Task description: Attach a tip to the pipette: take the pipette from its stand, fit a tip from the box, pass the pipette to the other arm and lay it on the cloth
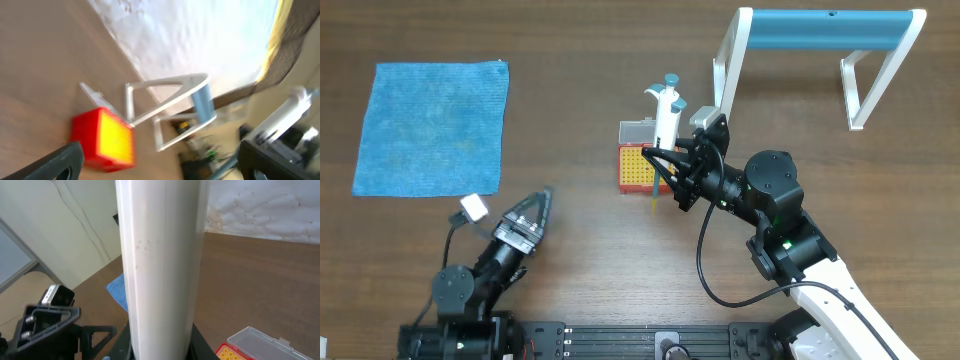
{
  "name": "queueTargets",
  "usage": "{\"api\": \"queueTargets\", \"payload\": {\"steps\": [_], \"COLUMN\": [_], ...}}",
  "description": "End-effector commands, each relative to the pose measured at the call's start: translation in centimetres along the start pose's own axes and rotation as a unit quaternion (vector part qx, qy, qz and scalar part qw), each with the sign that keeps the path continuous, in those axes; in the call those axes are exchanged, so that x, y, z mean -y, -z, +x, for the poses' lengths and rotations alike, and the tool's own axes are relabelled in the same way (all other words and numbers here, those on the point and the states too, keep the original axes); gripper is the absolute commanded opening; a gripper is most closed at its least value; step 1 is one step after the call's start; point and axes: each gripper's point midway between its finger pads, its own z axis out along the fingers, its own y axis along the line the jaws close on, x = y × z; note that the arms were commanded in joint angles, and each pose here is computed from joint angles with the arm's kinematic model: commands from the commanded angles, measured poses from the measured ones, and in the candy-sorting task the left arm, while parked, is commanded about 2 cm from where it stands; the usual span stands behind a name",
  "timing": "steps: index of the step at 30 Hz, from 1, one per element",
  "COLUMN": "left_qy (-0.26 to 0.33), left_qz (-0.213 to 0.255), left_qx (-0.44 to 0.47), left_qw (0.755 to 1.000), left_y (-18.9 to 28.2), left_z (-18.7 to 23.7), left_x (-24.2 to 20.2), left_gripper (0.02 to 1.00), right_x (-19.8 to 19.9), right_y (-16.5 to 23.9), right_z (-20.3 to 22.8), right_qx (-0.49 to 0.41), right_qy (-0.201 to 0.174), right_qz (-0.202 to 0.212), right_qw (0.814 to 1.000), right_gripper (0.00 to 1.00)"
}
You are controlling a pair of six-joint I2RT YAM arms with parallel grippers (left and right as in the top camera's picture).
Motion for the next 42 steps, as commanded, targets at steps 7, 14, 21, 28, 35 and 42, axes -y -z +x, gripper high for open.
{"api": "queueTargets", "payload": {"steps": [7, 14, 21, 28, 35, 42], "left_qy": [-0.014, -0.103, -0.164, -0.144, -0.161, -0.161], "left_qz": [0.166, 0.16, 0.258, 0.278, 0.309, 0.308], "left_qx": [-0.005, -0.239, -0.391, -0.466, -0.479, -0.475], "left_qw": [0.986, 0.952, 0.868, 0.828, 0.806, 0.808], "left_y": [0.7, -6.1, -12.4, -13.2, -12.4, -12.6], "left_z": [-2.2, -1.6, 1.8, 6.5, 8.6, 8.5], "left_x": [12.8, 18.5, 20.8, 20.0, 21.4, 21.4], "left_gripper": [0.998, 1.0, 0.993, 0.853, 0.836, 0.608], "right_x": [-0.3, -1.1, -3.3, -3.7, -3.7, -4.6], "right_y": [-0.1, -0.1, 0.2, 0.3, 0.3, 0.5], "right_z": [0.1, 0.1, -0.6, -1.7, -1.8, -1.4], "right_qx": [-0.01, -0.014, -0.013, 0.007, 0.006, -0.013], "right_qy": [-0.043, -0.061, -0.085, -0.086, -0.111, -0.148], "right_qz": [-0.011, -0.033, -0.092, -0.101, -0.102, -0.127], "right_qw": [0.999, 0.998, 0.992, 0.991, 0.989, 0.981], "right_gripper": [0.082, 0.084, 0.082, 0.084, 0.08, 0.082]}}
